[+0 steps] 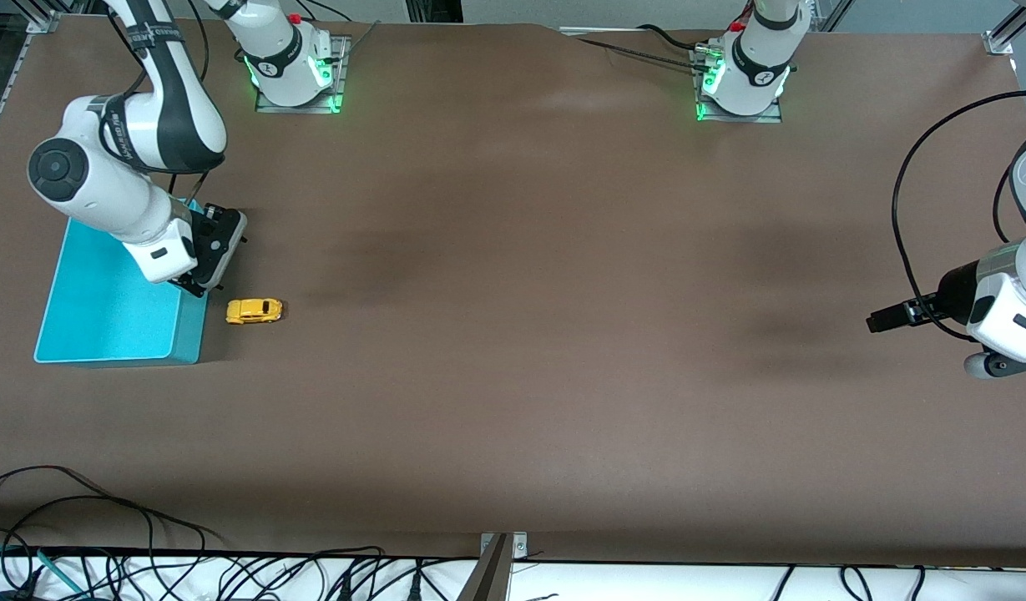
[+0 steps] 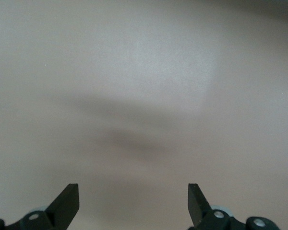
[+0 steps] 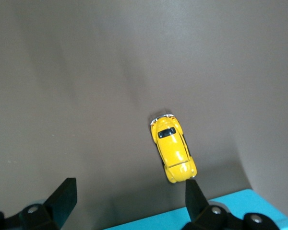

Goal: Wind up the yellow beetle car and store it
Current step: 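Lower the right gripper and close it on the yellow car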

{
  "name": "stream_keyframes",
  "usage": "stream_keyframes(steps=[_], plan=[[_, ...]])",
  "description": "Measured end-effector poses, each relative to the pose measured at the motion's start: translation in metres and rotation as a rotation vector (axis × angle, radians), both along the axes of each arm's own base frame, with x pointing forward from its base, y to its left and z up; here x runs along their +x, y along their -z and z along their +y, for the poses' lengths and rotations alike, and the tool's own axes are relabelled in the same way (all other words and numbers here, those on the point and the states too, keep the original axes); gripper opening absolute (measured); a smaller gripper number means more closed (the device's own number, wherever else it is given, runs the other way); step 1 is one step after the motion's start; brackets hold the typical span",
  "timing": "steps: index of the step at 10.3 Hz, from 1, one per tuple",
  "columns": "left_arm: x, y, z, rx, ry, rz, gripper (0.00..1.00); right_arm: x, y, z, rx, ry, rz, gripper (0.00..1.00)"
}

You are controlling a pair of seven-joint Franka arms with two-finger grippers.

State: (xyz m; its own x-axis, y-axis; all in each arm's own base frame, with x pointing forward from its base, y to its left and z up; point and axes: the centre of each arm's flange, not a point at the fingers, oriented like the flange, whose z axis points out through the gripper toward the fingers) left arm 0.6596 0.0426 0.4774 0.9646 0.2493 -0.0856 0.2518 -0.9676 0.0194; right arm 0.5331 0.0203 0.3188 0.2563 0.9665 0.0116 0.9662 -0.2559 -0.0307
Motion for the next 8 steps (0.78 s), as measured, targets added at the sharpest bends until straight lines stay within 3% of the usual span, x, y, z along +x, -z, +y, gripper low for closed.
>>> stream_keyframes(steps=[3,8], plan=[[0.000,0.000,-0.001,-0.001,0.008,0.002,1.00,0.007,0.030,-0.002,0.014,-0.112,-0.063,1.00],[0.000,0.001,-0.001,-0.001,0.010,0.004,1.00,0.016,0.085,-0.015,0.033,-0.185,-0.113,1.00]])
